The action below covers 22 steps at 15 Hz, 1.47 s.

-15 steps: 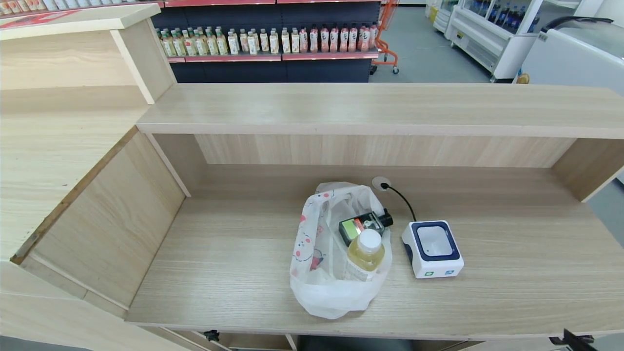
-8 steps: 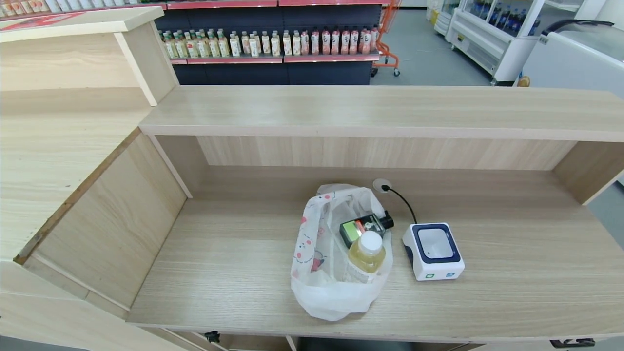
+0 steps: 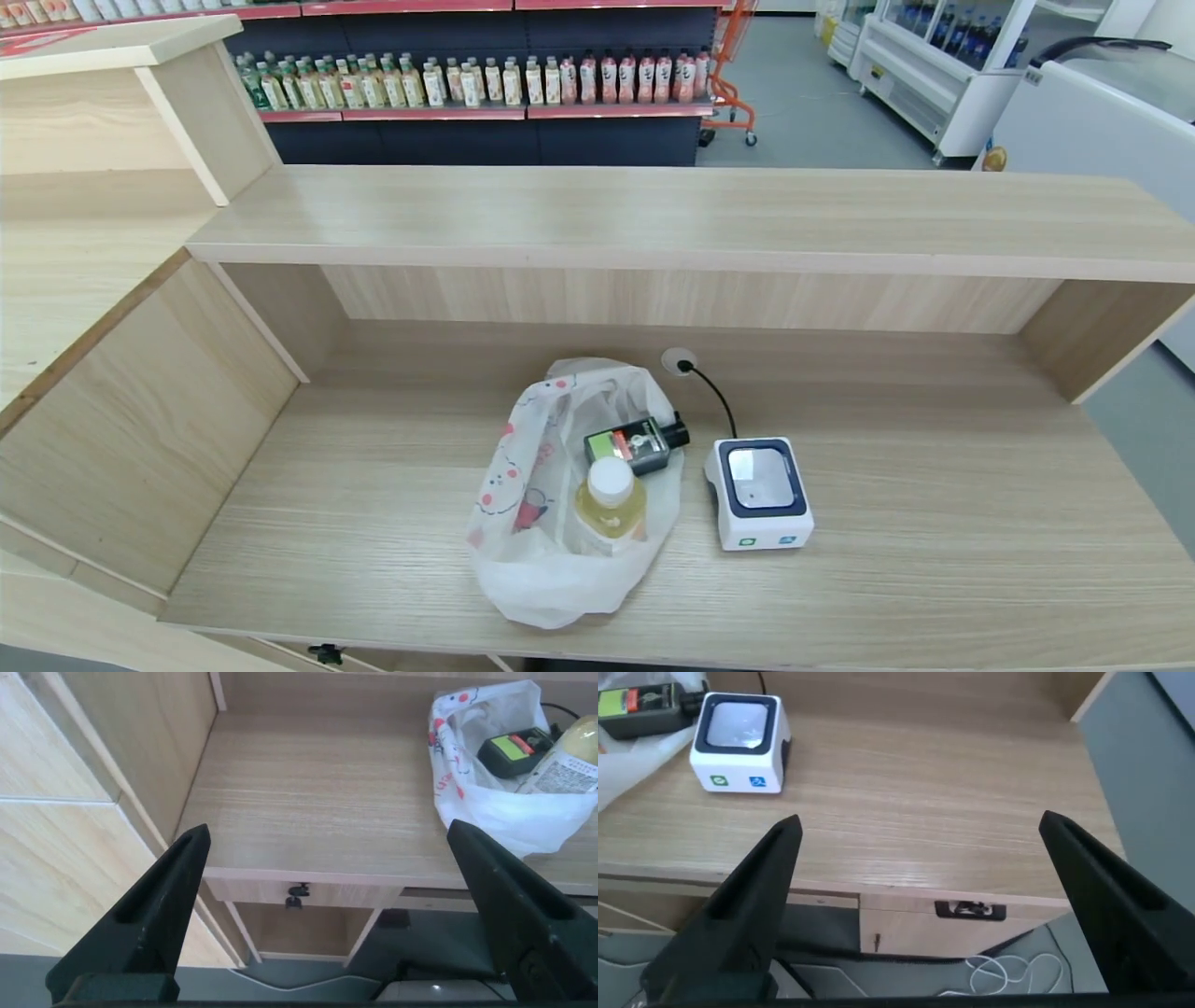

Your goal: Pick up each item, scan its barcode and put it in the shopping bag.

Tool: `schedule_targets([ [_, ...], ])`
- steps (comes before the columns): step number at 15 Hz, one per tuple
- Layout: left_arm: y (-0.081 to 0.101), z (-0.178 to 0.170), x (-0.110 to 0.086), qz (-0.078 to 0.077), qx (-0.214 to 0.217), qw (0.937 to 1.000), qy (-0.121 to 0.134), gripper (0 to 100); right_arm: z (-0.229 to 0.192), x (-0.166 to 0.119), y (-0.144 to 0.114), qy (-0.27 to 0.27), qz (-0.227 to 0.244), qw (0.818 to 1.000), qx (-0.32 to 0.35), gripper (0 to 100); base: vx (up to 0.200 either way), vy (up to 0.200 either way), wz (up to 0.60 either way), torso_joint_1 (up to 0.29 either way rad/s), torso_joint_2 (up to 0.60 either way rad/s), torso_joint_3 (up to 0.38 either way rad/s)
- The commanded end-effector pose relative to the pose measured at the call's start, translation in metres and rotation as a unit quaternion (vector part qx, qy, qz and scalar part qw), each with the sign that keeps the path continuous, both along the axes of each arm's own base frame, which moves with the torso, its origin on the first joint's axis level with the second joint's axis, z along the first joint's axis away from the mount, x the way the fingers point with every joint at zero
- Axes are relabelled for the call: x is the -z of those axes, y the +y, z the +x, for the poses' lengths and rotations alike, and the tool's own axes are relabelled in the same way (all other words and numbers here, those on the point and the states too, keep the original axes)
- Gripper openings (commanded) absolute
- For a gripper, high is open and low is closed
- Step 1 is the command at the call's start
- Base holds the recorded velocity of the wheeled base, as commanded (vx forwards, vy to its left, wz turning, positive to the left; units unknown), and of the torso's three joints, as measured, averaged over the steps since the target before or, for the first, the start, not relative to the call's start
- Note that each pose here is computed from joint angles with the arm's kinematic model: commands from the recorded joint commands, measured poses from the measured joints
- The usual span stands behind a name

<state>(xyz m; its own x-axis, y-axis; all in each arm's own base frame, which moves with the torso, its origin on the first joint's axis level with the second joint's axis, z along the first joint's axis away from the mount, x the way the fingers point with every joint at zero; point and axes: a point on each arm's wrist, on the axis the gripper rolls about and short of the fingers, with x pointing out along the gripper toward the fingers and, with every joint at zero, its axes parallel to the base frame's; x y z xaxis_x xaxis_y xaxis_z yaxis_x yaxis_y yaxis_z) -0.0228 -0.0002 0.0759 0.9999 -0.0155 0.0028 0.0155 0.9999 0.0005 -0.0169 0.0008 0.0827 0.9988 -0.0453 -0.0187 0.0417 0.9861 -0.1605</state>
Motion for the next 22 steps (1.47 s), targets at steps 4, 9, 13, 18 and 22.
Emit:
schedule_targets([
  [4, 0.0000, 0.0000, 0.0001, 0.000, 0.000, 1.0000, 0.000, 100, 0.0004, 0.0003, 0.0005, 0.004, 0.004, 1.000, -0.013, 100, 0.000, -0.200, 0.00, 0.002, 0.00, 0.002],
  [9, 0.0000, 0.0000, 0.0001, -0.001, 0.000, 1.0000, 0.000, 100, 0.0004, 0.0005, 0.0007, 0.004, 0.013, 1.000, -0.015, 100, 0.000, -0.080, 0.00, 0.000, 0.00, 0.001],
  [13, 0.0000, 0.0000, 0.0001, 0.000, 0.000, 1.0000, 0.000, 100, 0.0002, 0.0050, 0.0015, 0.026, 0.037, 0.999, -0.031, 100, 0.000, 0.000, 0.00, 0.000, 0.00, 0.000],
  [18, 0.0000, 0.0000, 0.0001, -0.001, 0.000, 1.0000, 0.000, 100, -0.0054, 0.0082, 0.0006, 0.005, 0.028, 0.998, -0.058, 100, 0.000, 0.000, 0.00, 0.000, 0.00, 0.000],
  [22, 0.0000, 0.0000, 0.0001, -0.001, 0.000, 1.0000, 0.000, 100, -0.0062, 0.0084, 0.0006, -0.001, 0.027, 0.998, -0.060, 100, 0.000, 0.000, 0.00, 0.000, 0.00, 0.000],
])
